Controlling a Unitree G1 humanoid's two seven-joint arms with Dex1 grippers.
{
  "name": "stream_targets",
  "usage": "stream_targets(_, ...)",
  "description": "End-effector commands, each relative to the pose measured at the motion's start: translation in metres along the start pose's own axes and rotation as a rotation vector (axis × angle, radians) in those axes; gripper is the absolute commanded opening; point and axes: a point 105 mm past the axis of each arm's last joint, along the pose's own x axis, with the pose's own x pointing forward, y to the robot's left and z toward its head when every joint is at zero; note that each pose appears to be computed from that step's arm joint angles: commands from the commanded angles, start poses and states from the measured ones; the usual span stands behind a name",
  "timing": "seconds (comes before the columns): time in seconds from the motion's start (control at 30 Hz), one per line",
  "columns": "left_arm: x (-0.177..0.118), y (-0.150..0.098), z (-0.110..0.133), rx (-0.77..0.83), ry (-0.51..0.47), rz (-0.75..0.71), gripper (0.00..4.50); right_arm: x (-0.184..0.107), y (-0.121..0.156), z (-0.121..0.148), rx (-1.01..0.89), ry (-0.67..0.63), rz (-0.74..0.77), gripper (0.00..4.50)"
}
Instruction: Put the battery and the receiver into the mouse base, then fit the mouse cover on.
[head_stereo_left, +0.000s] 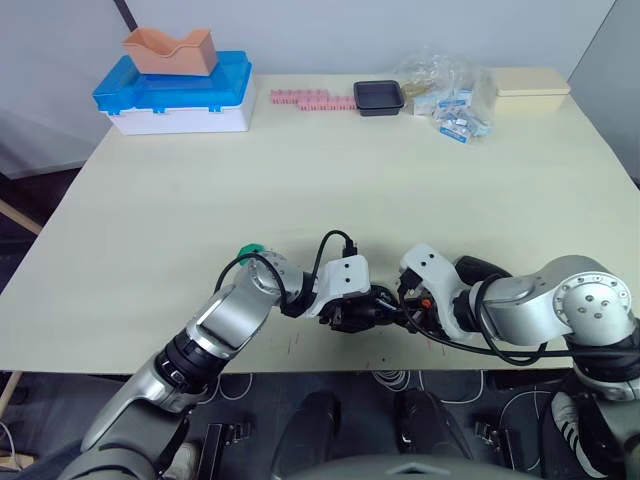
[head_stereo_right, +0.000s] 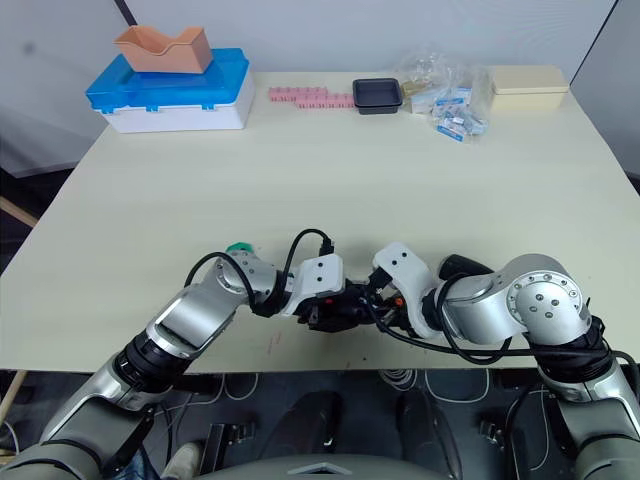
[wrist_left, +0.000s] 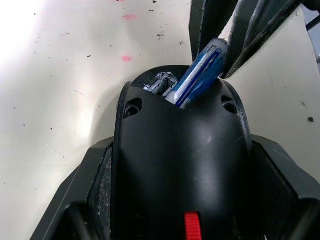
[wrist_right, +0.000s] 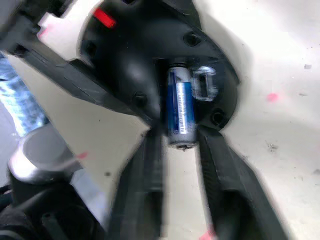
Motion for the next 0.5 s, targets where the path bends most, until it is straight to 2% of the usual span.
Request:
stream_targets(0.03, 0.008, -0.009, 0.000, 0.004, -0.002, -0.046, 2.95, -0.006, 0.001, 0.003, 0.006, -0.014, -0.006, 2.85)
stream_targets(0.33, 0.009, -0.008, 0.000, 0.005, -0.003, -0.046, 2.95, -0.029, -0.004, -0.001, -0.064, -0.055, -0.026, 2.85)
stream_targets(0.5, 0.009, -0.006, 0.000, 0.003, -0.002, -0.045, 2.95, -0.037, -0.008, 0.004, -0.136, -0.185, -0.037, 2.85)
